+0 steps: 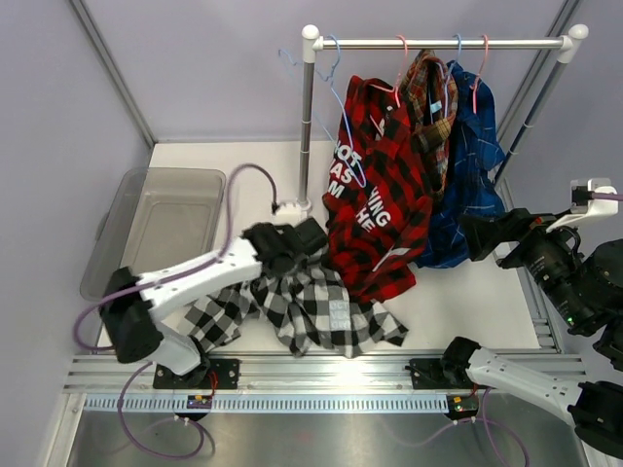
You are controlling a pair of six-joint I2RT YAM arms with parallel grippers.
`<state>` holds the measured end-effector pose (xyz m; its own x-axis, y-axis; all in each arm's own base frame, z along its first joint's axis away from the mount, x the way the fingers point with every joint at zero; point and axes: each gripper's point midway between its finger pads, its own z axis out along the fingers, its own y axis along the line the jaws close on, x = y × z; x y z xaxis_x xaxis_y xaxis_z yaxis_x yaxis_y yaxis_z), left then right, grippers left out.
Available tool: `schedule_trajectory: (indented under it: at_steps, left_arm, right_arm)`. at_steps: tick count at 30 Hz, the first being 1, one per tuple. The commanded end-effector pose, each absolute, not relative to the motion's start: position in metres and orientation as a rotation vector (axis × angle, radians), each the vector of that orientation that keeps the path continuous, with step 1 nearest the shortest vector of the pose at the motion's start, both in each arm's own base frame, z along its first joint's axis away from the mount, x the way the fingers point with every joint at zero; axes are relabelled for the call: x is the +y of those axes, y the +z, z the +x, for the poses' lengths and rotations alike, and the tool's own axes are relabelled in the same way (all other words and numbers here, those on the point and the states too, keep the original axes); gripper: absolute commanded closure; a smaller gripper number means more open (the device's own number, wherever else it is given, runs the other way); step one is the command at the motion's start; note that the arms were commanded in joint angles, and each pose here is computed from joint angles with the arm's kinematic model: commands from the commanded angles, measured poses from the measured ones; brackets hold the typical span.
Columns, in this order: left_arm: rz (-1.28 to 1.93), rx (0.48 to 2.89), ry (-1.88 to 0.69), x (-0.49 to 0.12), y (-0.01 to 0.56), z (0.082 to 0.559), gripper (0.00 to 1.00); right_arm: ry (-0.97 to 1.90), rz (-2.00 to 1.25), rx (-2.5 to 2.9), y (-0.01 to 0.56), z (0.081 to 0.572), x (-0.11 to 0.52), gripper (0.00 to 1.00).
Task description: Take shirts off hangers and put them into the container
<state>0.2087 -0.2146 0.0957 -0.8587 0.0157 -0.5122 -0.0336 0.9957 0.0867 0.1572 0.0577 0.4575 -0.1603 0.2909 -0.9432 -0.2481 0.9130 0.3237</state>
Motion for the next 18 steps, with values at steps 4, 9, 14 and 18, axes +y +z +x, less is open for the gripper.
schedule_trajectory:
  at_steps: [4, 9, 14, 18]
  left_arm:
    - [-0.166, 2.069, 0.099, -0.134, 0.337, 0.241, 1.00]
    - [-0.215, 1.855, 0.114, -0.081, 0.423, 0.234, 1.00]
    - [-0.320, 1.671, 0.302, -0.025, 0.465, 0.222, 1.00]
    - [-0.435, 1.434, 0.305, -0.007, 0.523, 0.224, 1.00]
  right_arm:
    - [0.480, 0.022, 1.681, 0.457, 0.158, 0.062, 0.01]
    - [0.474, -0.007, 1.702, 0.452, 0.164, 0.073, 0.01]
    - [0.483, -0.041, 1.729, 0.445, 0.171, 0.089, 0.01]
    - [0.501, -0.082, 1.758, 0.439, 0.174, 0.104, 0.01]
